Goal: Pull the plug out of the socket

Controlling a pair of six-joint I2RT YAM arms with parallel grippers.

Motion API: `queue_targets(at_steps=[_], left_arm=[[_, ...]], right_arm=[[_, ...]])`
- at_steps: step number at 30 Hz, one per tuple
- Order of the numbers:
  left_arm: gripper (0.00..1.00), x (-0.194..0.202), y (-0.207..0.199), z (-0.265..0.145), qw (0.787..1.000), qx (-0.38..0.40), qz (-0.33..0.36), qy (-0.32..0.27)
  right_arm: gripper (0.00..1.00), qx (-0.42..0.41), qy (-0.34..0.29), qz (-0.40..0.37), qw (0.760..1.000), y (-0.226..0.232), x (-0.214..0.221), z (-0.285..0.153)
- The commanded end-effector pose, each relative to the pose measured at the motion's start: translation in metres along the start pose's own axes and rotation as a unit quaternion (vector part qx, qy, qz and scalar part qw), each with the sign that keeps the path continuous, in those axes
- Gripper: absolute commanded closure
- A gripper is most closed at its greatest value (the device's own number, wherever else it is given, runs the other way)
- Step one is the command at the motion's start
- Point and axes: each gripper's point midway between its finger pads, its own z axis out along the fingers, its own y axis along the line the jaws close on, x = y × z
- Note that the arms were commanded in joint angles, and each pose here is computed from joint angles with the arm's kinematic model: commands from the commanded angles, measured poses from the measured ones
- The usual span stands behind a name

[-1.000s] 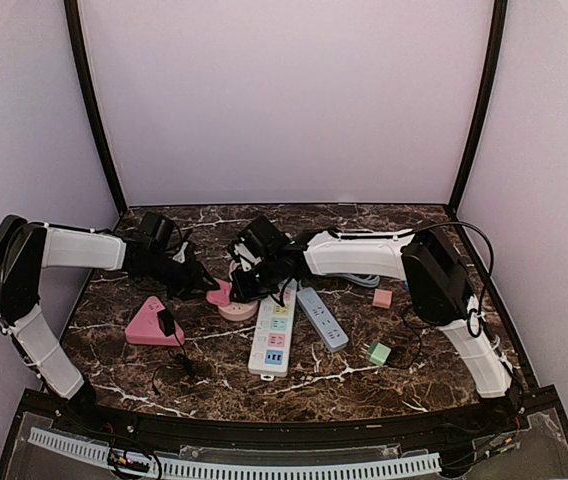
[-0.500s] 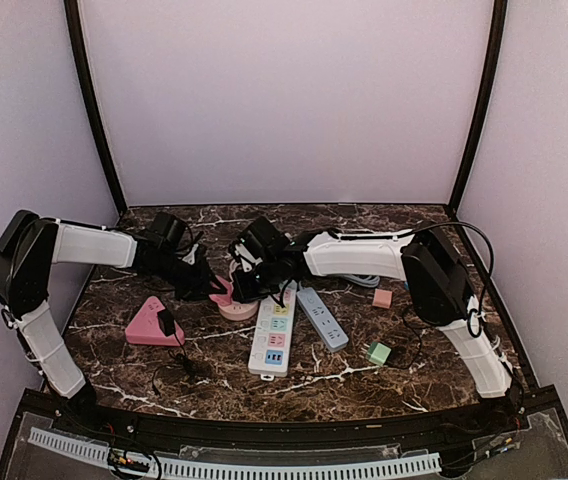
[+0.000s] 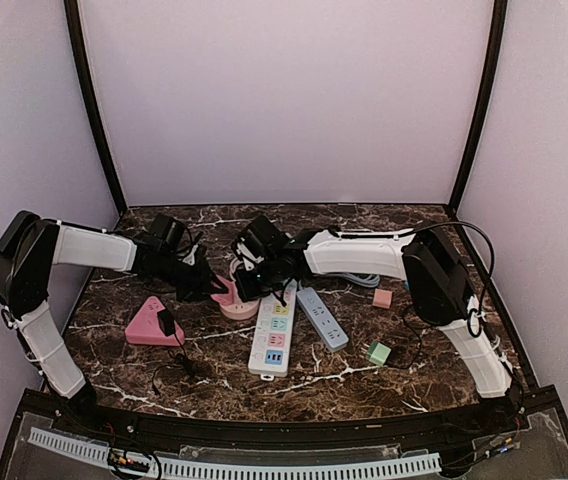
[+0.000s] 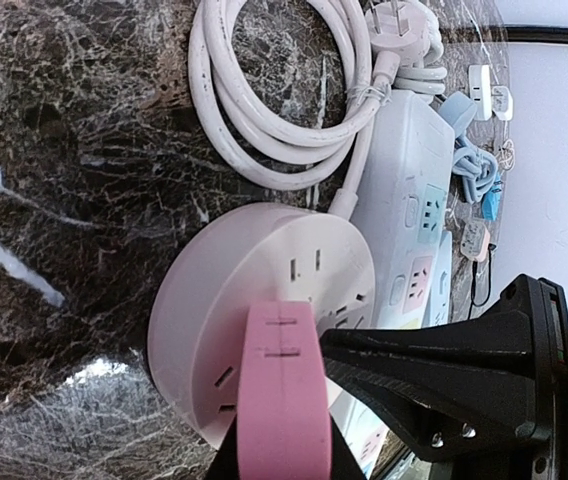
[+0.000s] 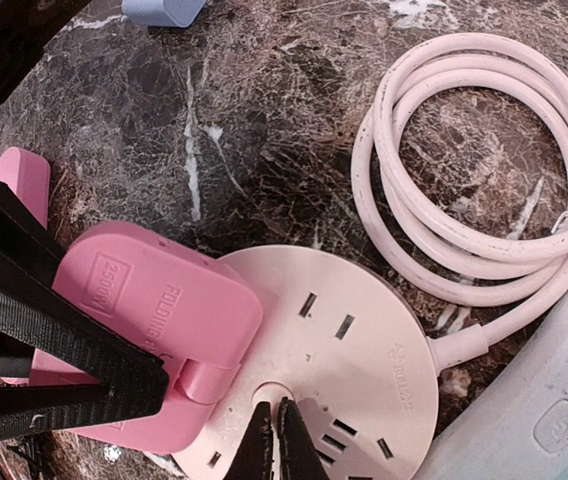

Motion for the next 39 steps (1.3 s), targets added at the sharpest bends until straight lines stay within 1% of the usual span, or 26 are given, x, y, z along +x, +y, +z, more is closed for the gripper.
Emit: queue_targets(at_steps=[1, 10, 17, 22, 32, 36, 39], left_arm=[[1.0, -0.005, -0.037, -0.013, 0.997, 0.076, 0.03, -0.018], [1.0, -0.011, -0.045, -0.017, 0.992, 0.122, 0.009, -0.021], [1.0, -0.014, -0.046, -0.019, 0.991, 0.135, 0.005, -0.014], [1.0, -0.015, -0.042, -0.02, 0.991, 0.13, 0.012, -0.017], [1.0, -0.01, -0.031, -0.025, 0.995, 0.068, 0.06, -0.039], [1.0, -0.006, -0.033, -0.028, 0.994, 0.075, 0.063, -0.038], [1.0, -0.007, -0.043, -0.031, 0.992, 0.101, 0.059, -0.041]], right_arm=[[0.97, 0.032, 0.045, -0.007, 0.998, -0.014, 0.032, 0.021], [0.96, 0.031, 0.063, -0.012, 0.997, -0.013, 0.047, 0.032], [0.97, 0.031, 0.069, -0.012, 0.997, -0.014, 0.053, 0.037], [0.97, 0.03, 0.07, -0.012, 0.997, -0.015, 0.054, 0.039], [0.97, 0.009, 0.08, -0.006, 0.997, -0.009, 0.058, 0.045], [0.97, 0.01, 0.082, -0.007, 0.997, -0.009, 0.058, 0.046], [0.97, 0.012, 0.086, -0.007, 0.996, -0.01, 0.061, 0.047]])
